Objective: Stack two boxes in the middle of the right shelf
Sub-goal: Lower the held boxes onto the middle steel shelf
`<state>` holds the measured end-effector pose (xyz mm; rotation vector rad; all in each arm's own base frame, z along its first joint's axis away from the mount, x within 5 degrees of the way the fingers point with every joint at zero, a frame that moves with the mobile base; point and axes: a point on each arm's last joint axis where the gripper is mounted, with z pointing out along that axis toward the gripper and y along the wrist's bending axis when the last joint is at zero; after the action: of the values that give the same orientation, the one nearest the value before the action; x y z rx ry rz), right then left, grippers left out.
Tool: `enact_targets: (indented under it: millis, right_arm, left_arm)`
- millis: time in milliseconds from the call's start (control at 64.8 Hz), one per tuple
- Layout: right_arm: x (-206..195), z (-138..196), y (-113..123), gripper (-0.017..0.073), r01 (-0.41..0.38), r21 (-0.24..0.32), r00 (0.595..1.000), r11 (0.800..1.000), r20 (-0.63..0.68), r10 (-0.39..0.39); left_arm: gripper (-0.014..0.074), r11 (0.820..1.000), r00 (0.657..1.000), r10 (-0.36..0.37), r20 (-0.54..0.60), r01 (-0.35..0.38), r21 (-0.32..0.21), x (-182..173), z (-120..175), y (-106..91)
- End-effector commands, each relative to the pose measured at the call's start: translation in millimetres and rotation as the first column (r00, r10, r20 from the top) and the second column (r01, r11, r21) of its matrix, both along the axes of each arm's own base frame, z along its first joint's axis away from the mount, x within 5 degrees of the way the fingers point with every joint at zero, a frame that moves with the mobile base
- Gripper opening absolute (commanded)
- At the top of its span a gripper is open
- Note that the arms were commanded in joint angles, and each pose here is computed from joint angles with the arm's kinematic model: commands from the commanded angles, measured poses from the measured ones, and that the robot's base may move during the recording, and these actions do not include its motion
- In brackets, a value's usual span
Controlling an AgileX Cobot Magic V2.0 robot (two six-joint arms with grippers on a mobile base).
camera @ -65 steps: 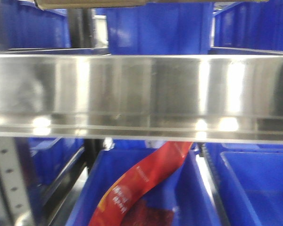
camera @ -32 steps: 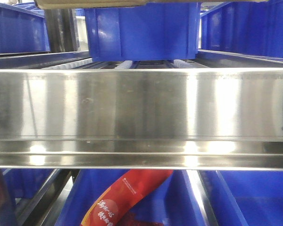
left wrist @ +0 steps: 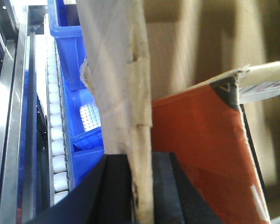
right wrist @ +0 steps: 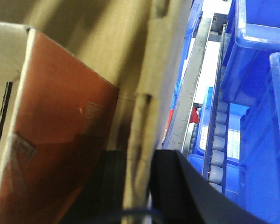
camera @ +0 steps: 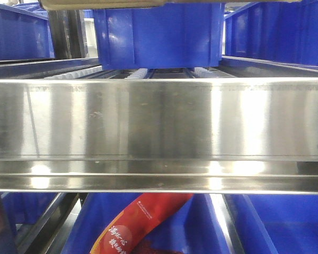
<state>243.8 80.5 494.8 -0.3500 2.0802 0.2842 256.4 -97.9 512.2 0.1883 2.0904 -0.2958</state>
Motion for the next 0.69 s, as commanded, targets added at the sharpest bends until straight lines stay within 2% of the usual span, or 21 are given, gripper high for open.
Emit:
enact_targets:
  millis: [0,680]
  right_arm:
    - [-1.8,7.5,-3.4,-0.0154,0.012,0.007,0.999,1.000,0.050,-0.013]
    - [-1.5,8.1,-3.3,-0.0154,0.013,0.010,0.998,1.000,0.057,-0.013]
  left_arm:
    - [-0.0111,0.998,0.996,-0.027,0.082,0.031,-0.048,-6.7,13.6,-2.1]
    - [-0.0111,0.998,0.996,-0.028,0.082,0.032,-0.049,-6.7,13.6,-2.2]
